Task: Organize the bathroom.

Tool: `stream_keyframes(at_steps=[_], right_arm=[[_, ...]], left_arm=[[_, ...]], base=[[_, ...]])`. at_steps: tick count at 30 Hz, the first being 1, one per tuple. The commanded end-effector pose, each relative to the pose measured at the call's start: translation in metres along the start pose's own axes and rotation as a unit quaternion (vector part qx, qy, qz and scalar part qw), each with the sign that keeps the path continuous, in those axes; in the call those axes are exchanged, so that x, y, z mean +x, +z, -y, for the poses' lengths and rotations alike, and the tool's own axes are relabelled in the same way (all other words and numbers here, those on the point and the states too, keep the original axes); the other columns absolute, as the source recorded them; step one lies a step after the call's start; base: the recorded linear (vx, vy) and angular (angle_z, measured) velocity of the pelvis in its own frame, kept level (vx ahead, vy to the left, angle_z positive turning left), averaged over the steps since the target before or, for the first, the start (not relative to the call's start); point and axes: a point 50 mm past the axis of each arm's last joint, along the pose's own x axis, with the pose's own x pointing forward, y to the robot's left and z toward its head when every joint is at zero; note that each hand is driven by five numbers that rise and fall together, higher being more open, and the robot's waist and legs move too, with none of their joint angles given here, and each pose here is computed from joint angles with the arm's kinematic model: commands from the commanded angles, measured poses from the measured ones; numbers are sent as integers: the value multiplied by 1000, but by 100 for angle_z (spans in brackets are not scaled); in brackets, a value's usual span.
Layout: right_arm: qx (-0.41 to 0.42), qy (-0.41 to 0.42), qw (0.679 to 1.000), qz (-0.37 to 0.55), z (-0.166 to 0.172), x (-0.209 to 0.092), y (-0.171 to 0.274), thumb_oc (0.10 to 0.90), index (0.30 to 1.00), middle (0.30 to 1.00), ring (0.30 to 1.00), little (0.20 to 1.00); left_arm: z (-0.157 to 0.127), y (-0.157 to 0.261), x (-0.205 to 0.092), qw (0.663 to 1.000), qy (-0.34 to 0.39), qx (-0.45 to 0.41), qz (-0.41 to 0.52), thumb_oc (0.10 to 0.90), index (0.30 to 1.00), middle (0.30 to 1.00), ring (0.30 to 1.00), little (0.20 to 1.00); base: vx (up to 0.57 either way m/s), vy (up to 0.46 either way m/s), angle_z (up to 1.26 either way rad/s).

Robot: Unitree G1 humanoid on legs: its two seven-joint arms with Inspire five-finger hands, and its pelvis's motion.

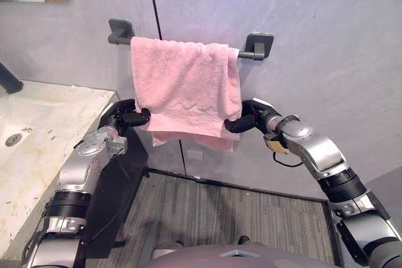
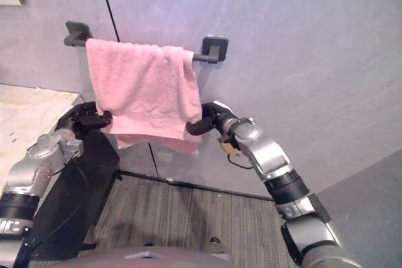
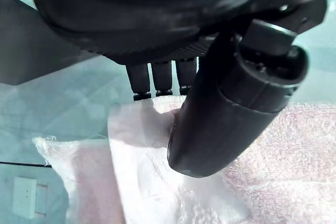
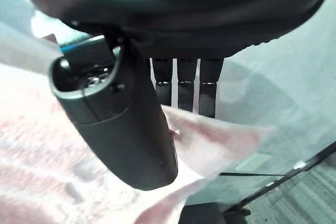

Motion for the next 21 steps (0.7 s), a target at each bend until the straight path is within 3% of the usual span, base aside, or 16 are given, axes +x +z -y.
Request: stream_keyframes(at_steps=[1, 2, 21], right_arm=[[-23, -69, 996, 42, 27, -7, 17, 800, 900, 900, 900, 900], [-21, -68, 997, 41, 27, -7, 15, 800, 900, 900, 900, 900], [-9, -79, 997, 8, 23, -10, -20, 800, 900, 900, 900, 900]], left_arm=[[-30, 14, -7, 998, 45, 27, 34, 588, 582, 582, 582, 582], [-29, 13, -7, 998, 38, 23, 36, 800, 900, 900, 900, 900], [-21, -26, -18, 1000, 5, -16, -26, 800, 900, 900, 900, 900]], base=[[0, 0, 0], [0, 0, 0], [-28, -8, -1]])
